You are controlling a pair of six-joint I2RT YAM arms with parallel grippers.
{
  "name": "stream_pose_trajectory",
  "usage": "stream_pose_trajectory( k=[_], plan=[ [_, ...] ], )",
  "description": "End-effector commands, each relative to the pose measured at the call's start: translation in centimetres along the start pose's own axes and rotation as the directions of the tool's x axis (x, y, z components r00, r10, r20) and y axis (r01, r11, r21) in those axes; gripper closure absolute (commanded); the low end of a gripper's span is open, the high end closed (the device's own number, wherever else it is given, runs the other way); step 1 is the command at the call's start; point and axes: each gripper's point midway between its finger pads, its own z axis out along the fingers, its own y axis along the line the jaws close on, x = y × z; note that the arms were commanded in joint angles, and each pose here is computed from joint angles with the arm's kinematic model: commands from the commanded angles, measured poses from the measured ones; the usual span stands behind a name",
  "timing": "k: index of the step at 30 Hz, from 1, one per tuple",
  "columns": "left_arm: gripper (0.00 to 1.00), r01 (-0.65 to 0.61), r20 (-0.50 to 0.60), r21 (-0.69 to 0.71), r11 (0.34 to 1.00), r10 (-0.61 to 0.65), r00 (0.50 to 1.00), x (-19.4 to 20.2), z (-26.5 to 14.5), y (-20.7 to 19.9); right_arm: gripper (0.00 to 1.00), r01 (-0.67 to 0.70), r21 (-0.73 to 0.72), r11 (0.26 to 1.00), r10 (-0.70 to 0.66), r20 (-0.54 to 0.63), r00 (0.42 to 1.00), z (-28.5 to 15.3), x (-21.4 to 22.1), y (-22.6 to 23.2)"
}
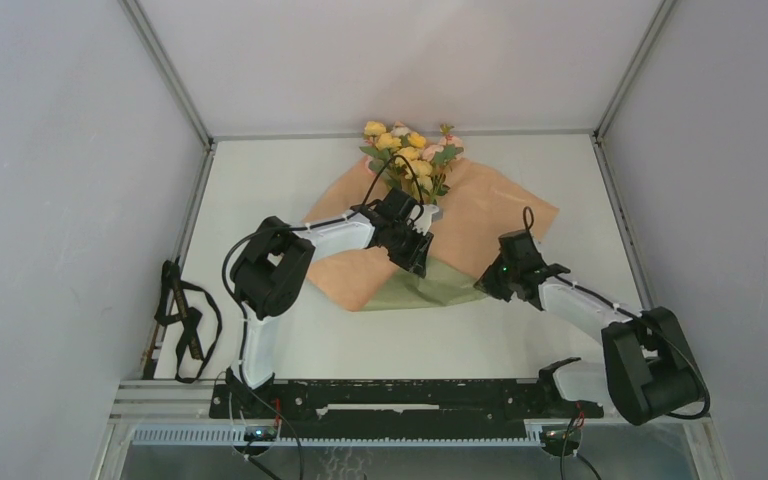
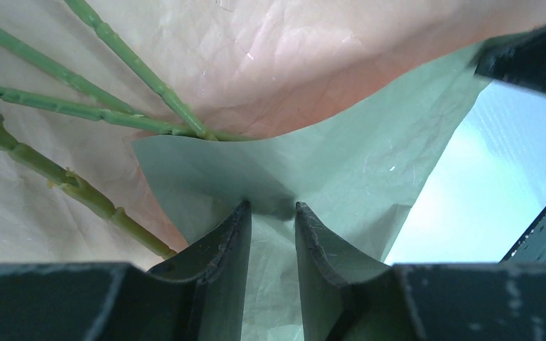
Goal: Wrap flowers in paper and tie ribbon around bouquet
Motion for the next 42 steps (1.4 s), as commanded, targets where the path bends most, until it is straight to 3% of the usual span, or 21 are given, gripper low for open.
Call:
stream_pose_trajectory(
  k=[1, 6, 12, 15, 17, 21, 25, 34, 39, 42],
  plan=[
    [0.65, 0.012, -0.051, -0.065, 0.998, -0.015, 0.999, 2.1, -0.2, 1.6, 1.00, -0.013, 0.040, 0.999, 0.012, 0.029, 0.999, -0.5, -2.1, -2.1],
    [0.65, 0.002, -0.047, -0.077, 0.997, -0.006, 0.999, 2.0, -0.3, 1.8, 1.00, -0.054, 0.057, 0.997, 0.049, 0.094, 0.994, -2.6, -4.7, -4.3],
    [0.65, 0.008, -0.051, -0.073, 0.997, -0.012, 0.999, 2.1, -0.1, 1.7, 1.00, 0.100, -0.098, 0.990, -0.077, 0.217, 0.973, -6.0, -5.4, 0.8],
    [0.65, 0.010, -0.053, -0.072, 0.997, -0.014, 0.998, 2.2, -0.1, 1.7, 1.00, 0.206, -0.157, 0.966, -0.181, 0.159, 0.970, -5.5, -2.4, 3.4],
    [0.65, 0.011, -0.053, -0.072, 0.997, -0.015, 0.998, 2.2, -0.1, 1.7, 1.00, 0.220, -0.219, 0.951, -0.214, 0.054, 0.975, -4.2, -0.1, 4.6],
    [0.65, 0.014, -0.054, -0.072, 0.997, -0.017, 0.998, 2.2, -0.2, 1.7, 1.00, 0.168, -0.204, 0.964, -0.195, -0.118, 0.974, -0.9, 2.4, 3.8],
    [0.65, 0.010, -0.052, -0.076, 0.997, -0.014, 0.999, 2.3, -0.3, 1.8, 1.00, 0.062, -0.051, 0.997, -0.071, -0.199, 0.978, 0.7, 2.4, -0.6],
    [0.65, 0.003, -0.046, -0.078, 0.997, -0.007, 0.999, 2.0, -0.4, 1.8, 1.00, -0.087, 0.058, 0.994, 0.089, -0.027, 0.996, -2.1, -1.9, -5.9],
    [0.65, 0.005, -0.047, -0.074, 0.997, -0.008, 0.999, 2.1, -0.3, 1.7, 1.00, -0.100, 0.035, 0.994, 0.099, 0.024, 0.995, -3.6, -2.7, -5.7],
    [0.65, 0.005, -0.046, -0.073, 0.997, -0.009, 0.999, 2.1, -0.3, 1.7, 0.75, -0.103, 0.008, 0.995, 0.103, 0.018, 0.995, -4.0, -1.7, -4.6]
  ],
)
